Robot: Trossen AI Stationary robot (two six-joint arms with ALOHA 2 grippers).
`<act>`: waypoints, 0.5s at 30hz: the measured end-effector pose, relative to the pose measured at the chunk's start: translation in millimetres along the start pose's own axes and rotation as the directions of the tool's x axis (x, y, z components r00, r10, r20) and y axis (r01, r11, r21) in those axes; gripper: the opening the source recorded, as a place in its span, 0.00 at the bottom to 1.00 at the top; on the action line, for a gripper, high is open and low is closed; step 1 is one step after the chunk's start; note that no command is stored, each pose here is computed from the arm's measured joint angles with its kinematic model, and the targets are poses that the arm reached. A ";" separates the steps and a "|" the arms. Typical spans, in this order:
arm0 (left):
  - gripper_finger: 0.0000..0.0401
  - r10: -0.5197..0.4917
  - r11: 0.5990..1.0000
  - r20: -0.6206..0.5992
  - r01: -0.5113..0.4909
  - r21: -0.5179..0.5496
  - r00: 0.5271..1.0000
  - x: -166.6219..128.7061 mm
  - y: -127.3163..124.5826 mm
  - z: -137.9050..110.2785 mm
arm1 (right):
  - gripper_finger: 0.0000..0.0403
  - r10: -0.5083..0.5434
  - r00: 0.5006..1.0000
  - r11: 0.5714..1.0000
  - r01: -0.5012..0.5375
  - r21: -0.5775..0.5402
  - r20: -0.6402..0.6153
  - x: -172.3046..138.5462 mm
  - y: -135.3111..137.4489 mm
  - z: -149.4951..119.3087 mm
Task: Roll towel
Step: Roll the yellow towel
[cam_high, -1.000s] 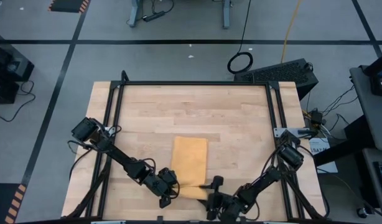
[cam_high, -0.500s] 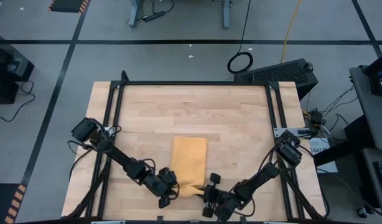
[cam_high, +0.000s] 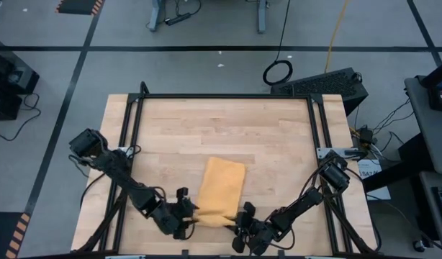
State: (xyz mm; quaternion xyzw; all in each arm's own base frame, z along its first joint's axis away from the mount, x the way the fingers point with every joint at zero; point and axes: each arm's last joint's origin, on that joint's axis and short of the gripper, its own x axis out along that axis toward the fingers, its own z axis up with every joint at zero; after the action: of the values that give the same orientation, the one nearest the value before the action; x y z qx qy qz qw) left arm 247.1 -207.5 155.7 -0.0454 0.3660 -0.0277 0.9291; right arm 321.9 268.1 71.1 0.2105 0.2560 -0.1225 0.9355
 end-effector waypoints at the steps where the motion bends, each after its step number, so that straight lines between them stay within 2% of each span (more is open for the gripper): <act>1: 0.59 0.014 1.000 0.038 -0.015 0.027 0.999 -2.3 -4.3 -0.5 | 0.11 0.013 1.000 1.000 -0.013 0.019 -0.010 0.4 0.6 0.1; 5: 0.67 0.009 0.983 0.186 -0.042 0.176 0.982 -9.2 -26.8 -4.7 | 0.11 0.045 0.997 0.996 -0.040 0.080 -0.056 2.8 -0.1 1.5; 8: 0.72 -0.027 0.954 0.279 -0.059 0.295 0.960 -11.6 -44.0 -9.5 | 0.12 0.046 0.997 0.994 -0.040 0.097 -0.059 2.7 -0.1 1.1; 11: 0.77 -0.036 0.922 0.279 -0.076 0.379 0.960 -4.5 -51.0 -20.0 | 0.12 0.046 0.997 0.993 -0.039 0.111 -0.058 3.4 -0.7 3.5; 15: 0.81 0.021 0.875 0.252 -0.140 0.463 0.967 12.6 -50.2 -36.5 | 0.12 0.054 0.997 0.991 -0.046 0.128 -0.062 3.3 -0.3 7.2</act>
State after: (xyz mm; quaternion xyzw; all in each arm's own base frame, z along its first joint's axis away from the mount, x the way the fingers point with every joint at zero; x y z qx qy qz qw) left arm 230.4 -260.8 125.9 0.1969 0.2348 -0.0723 0.9491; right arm 327.6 264.1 74.9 0.2798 0.2726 -0.1082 0.9142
